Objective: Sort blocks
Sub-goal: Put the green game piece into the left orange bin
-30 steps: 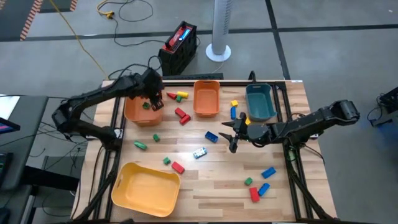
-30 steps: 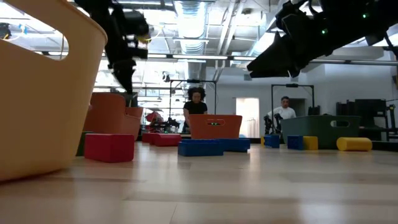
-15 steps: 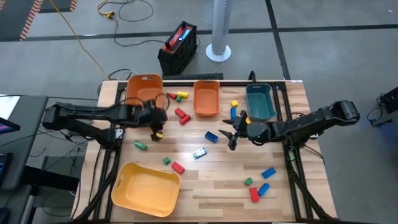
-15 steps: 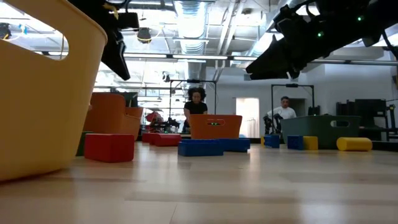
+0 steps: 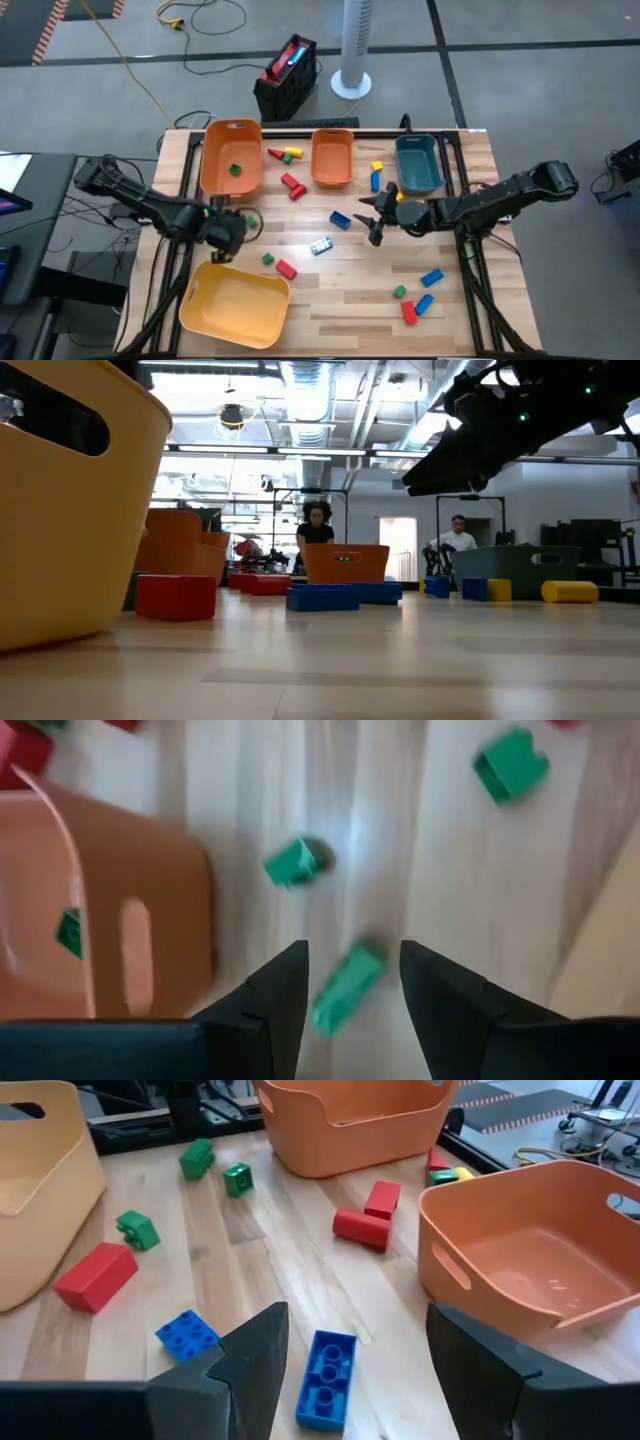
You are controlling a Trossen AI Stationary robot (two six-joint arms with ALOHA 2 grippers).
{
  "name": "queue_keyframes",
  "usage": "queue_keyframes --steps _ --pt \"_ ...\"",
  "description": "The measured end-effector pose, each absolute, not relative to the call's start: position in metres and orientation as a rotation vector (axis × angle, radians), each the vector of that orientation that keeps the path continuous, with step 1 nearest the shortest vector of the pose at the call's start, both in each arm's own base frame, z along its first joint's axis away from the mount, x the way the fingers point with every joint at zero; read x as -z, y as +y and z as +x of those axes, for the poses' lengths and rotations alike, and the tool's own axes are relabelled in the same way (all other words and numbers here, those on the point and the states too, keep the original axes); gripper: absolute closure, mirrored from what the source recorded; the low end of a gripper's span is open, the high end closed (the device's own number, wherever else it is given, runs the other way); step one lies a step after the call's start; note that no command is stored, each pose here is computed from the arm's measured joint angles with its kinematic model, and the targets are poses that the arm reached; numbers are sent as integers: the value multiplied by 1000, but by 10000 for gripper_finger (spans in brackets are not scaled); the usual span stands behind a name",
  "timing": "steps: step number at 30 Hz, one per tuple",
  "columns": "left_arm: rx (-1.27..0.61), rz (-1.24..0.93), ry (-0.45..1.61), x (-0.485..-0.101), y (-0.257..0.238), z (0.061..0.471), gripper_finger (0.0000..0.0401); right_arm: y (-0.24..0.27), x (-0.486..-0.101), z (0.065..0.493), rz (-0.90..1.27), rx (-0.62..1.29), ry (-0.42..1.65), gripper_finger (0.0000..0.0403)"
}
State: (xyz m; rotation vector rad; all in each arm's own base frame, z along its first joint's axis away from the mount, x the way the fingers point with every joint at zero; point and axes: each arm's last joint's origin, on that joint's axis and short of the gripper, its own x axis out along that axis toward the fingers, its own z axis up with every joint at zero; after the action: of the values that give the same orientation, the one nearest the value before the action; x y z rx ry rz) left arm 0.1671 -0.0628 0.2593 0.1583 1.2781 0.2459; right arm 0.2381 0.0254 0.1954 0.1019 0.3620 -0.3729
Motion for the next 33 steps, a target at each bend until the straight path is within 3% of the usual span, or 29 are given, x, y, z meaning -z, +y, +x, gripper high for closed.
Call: queue_keyframes --steps 5,11,25,33 --pt "-279 61 1325 -258 -70 160 249 26 -195 238 95 372 363 154" --pt "-185 155 1470 -235 -66 161 249 25 -195 238 94 374 363 154" --pt "8 180 1779 -192 -31 201 258 26 -198 239 74 367 341 154" --pt "93 304 1906 -168 -31 210 225 25 -198 239 74 367 342 154"
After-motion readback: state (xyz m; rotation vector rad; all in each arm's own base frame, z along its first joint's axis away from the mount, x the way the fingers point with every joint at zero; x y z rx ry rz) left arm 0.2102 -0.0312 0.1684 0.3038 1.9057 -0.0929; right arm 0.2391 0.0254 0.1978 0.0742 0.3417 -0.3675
